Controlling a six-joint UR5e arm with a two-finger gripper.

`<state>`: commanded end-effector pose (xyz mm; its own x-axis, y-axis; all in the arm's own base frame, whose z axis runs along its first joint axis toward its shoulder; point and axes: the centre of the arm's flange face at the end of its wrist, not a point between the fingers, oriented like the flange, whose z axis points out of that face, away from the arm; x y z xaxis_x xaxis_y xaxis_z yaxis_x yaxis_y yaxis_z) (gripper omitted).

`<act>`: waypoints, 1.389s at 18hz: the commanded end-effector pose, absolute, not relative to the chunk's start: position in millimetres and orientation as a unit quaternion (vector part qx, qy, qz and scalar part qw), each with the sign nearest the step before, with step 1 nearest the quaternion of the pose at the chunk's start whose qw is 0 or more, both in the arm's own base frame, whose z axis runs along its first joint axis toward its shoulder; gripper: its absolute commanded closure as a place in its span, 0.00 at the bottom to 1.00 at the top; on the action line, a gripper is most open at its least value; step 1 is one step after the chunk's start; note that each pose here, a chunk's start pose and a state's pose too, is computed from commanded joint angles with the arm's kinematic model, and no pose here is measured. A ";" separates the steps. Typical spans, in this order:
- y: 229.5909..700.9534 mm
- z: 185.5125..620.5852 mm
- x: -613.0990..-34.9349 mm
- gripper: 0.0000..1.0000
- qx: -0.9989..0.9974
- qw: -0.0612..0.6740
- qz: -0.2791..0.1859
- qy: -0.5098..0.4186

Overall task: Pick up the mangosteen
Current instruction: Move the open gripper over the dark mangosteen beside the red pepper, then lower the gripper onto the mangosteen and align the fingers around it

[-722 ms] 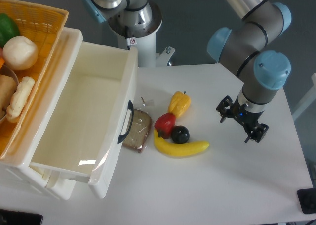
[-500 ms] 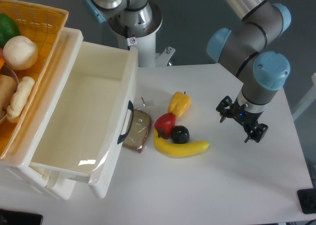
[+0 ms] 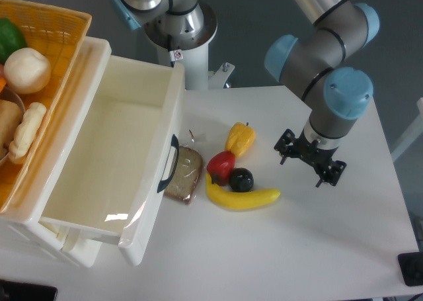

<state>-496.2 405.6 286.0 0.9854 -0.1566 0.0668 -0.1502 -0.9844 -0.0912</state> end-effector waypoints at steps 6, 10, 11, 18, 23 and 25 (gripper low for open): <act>413.3 276.6 -443.1 0.00 -0.993 0.054 -0.068 0.082; 432.6 257.3 -437.0 0.00 -0.994 0.048 -0.080 0.059; 434.1 253.1 -439.6 0.00 -0.994 0.049 -0.079 0.059; 437.9 238.2 -439.4 0.04 -0.994 0.043 -0.085 0.052; 437.1 229.2 -435.0 0.06 -0.995 0.031 -0.091 0.023; 438.9 228.5 -432.6 0.04 -0.995 0.027 -0.093 -0.005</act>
<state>-432.6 438.9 228.5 0.9827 0.0040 0.1853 0.0141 -0.9985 -0.0534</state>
